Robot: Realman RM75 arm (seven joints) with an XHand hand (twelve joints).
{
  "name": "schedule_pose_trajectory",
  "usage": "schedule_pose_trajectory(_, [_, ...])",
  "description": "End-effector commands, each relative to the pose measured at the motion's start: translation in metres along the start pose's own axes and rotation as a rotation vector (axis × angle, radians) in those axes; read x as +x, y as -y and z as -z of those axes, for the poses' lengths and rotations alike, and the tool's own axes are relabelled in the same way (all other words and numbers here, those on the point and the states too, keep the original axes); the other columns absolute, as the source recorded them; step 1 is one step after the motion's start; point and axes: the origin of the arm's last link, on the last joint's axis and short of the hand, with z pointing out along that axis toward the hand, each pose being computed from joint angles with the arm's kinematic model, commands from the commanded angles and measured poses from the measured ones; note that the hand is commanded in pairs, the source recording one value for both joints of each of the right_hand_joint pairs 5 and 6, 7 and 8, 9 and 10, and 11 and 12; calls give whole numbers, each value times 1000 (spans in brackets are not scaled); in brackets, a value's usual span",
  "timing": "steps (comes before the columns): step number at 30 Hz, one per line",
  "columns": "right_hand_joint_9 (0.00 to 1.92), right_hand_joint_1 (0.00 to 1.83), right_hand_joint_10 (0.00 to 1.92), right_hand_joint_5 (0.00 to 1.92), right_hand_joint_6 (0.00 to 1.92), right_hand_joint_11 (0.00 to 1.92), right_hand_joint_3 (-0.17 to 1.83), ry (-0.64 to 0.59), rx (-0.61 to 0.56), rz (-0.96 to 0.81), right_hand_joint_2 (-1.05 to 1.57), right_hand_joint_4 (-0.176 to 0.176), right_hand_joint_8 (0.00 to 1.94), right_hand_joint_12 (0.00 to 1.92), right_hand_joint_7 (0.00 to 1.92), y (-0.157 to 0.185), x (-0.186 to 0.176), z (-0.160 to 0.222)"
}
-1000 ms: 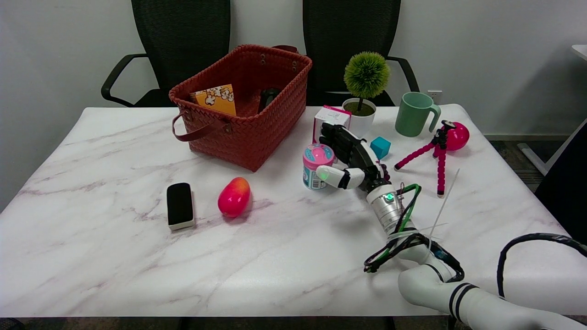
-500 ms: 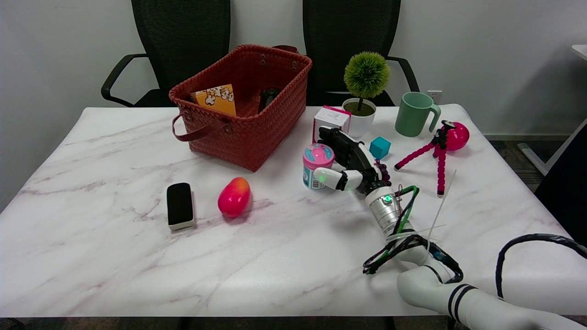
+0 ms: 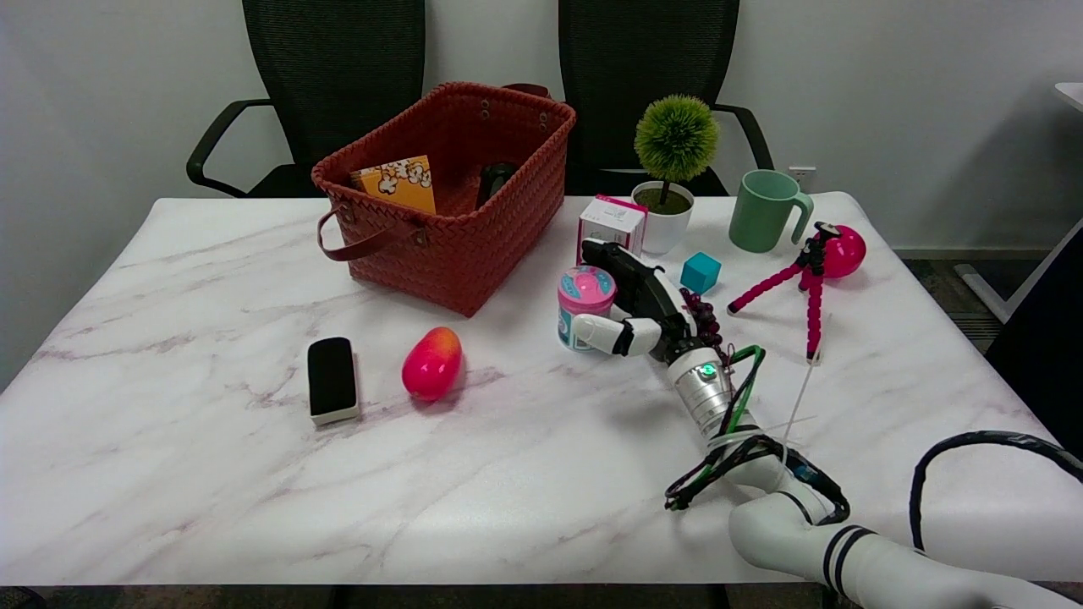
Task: Pick up the pink gum jar.
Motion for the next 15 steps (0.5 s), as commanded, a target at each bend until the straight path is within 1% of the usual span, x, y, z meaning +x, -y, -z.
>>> schedule_pose_trajectory(1, [431, 1103, 431, 422, 422, 409, 806, 9, -18, -3, -87, 0, 396, 409, 396, -3, -4, 1])
schedule_pose_trajectory(8, [433, 1114, 433, 410, 410, 410, 776, 10, -21, -2, -90, 0, 399, 410, 399, -4, -4, 1])
schedule_pose_trajectory(11, [434, 1167, 434, 416, 416, 411, 674, 13, -21, 1, -51, 0, 402, 411, 402, -4, -4, 1])
schedule_pose_trajectory(15, [437, 1225, 437, 393, 393, 408, 676, 14, -21, 2, -24, 0, 409, 408, 409, -4, -4, 1])
